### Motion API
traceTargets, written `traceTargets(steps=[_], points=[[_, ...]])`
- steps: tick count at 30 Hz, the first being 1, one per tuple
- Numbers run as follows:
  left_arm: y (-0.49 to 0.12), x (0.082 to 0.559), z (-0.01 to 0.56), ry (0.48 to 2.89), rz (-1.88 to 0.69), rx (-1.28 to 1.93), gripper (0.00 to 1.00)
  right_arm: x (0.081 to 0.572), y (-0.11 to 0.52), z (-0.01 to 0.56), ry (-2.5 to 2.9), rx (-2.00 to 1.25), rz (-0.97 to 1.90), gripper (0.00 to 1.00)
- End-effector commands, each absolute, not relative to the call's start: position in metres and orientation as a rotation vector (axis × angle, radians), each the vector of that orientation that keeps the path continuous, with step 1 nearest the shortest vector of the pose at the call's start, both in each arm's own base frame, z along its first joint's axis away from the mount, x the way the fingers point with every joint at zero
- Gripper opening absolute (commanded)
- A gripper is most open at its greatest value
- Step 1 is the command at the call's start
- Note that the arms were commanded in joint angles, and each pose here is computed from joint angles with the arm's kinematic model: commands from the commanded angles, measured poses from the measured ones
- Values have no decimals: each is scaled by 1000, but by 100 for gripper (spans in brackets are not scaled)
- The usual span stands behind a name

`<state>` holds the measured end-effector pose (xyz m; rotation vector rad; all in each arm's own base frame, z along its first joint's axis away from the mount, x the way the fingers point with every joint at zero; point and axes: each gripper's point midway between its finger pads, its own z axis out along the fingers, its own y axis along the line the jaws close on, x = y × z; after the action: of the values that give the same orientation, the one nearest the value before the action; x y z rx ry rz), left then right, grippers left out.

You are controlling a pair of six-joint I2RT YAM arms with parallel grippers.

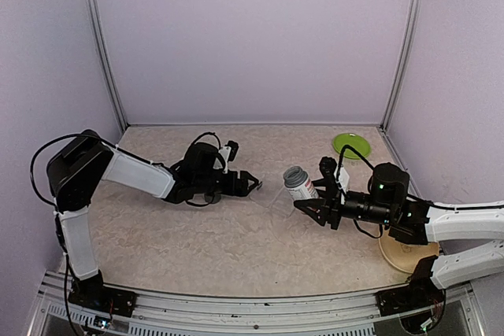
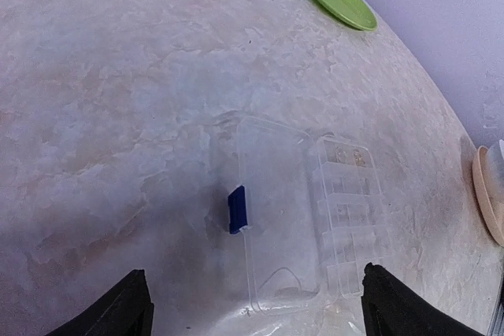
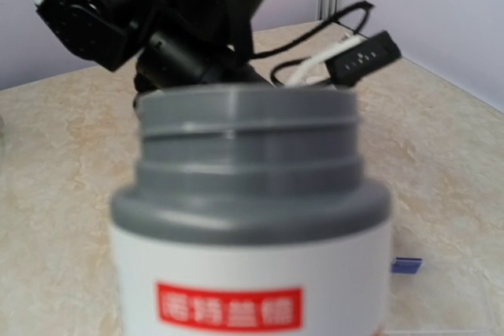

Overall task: Sort the pills into containers
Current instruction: Move the pill container to the center of the board.

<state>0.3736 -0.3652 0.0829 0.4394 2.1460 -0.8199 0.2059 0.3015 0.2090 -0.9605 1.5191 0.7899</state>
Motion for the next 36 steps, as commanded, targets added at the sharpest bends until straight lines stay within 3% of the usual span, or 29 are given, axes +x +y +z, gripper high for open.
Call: traceTargets(steps=[1,9,23,36], points=[[-382,374,73,2146,-880,493,90,207,299,225,1482,-930,793,29],[-395,364,58,2171,-1002,524,89,212,292,223,1515,-893,762,29],[-414,332,62,2139,-1117,612,75,231,274,189,1725,-805,642,29],[-427,308,66,2135,-1160,651,74,229,250,156,1871,-722,606,29]])
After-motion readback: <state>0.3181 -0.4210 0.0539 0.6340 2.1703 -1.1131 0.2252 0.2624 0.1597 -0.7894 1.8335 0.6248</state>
